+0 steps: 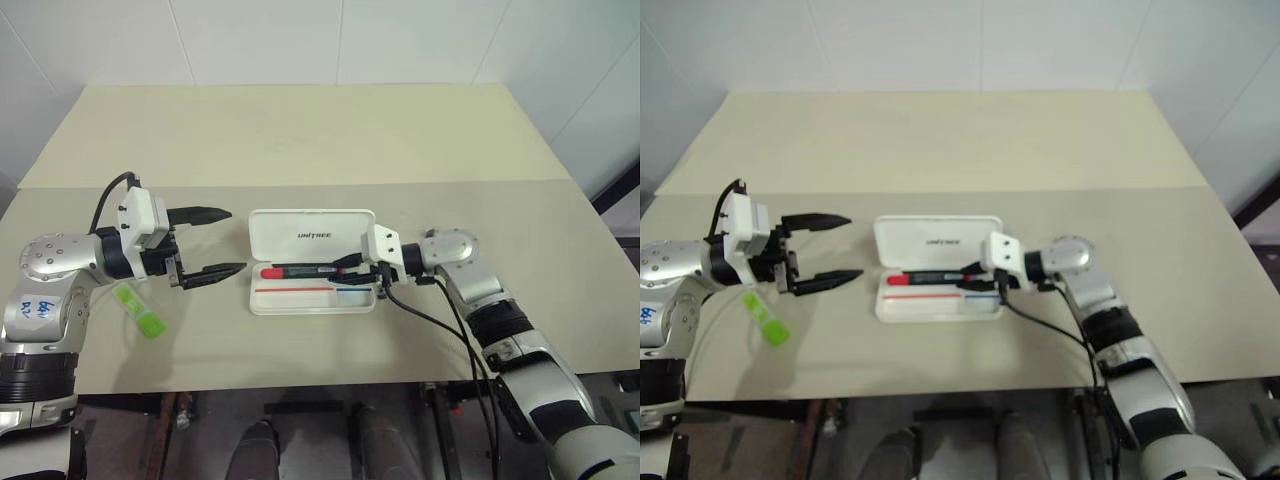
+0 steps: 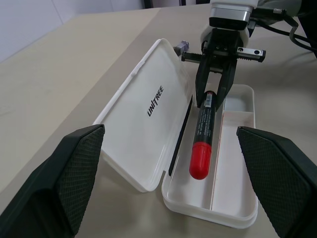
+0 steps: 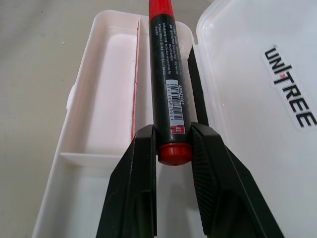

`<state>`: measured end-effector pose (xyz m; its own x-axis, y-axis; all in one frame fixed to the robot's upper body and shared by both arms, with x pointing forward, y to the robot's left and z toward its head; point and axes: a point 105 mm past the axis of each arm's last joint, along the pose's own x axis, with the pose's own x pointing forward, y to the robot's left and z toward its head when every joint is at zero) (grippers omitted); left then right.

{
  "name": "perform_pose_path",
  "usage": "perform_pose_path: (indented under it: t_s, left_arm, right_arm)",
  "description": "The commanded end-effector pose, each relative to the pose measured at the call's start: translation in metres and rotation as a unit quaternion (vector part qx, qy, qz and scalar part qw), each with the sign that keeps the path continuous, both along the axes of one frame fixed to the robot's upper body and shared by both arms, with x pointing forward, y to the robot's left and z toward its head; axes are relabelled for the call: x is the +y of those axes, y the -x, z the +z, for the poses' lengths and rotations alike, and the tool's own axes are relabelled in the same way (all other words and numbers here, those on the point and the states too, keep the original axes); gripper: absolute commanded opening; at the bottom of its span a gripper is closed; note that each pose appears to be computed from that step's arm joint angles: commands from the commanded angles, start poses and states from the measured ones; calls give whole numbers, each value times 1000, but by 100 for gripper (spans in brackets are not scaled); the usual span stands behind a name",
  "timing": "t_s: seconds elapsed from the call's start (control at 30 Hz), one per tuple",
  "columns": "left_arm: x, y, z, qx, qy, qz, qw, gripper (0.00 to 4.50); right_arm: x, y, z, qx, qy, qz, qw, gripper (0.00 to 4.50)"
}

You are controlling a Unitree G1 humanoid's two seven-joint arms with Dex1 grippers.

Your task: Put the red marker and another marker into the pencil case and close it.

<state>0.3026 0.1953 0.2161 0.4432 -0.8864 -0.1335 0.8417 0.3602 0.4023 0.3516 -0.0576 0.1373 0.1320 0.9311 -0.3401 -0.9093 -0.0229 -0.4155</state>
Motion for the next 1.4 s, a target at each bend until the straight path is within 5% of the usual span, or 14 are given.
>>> perform_pose_path:
  t_s: [0.03, 0.17, 0.47, 0.67, 0.87, 1.03, 1.1, 1.23, 1.4]
  left_arm:
    - [-5, 4, 10, -23, 2, -8, 1000, 450]
    - [-7, 5, 10, -24, 4, -10, 1000, 450]
    - [-9, 6, 9, -24, 6, -12, 1000, 450]
    - [-10, 7, 7, -20, 10, -9, 1000, 450]
    - [-9, 11, 4, -17, 21, 7, 1000, 450]
    - [2, 10, 4, -42, 77, 113, 990, 450]
    - [13, 9, 2, -66, 111, 208, 969, 450]
    - [50, 16, 4, -111, 229, 424, 869, 450]
    - [68, 35, -24, -85, 237, 572, 781, 450]
  right_arm:
    - [1, -1, 10, -21, -8, 9, 1000, 165]
    - [4, 0, 17, -47, -23, 15, 999, 314]
    - [8, 22, 48, -40, -81, 41, 995, 314]
    - [-1, 46, 88, -13, -168, 25, 985, 442]
    - [-21, 62, 96, 0, -183, -14, 983, 442]
    - [-49, 61, 94, -7, -169, -68, 983, 442]
    - [-59, 55, 94, -11, -168, -88, 982, 442]
    - [-62, 49, 94, -13, -172, -93, 981, 442]
    - [-55, 45, 91, -9, -176, -83, 981, 442]
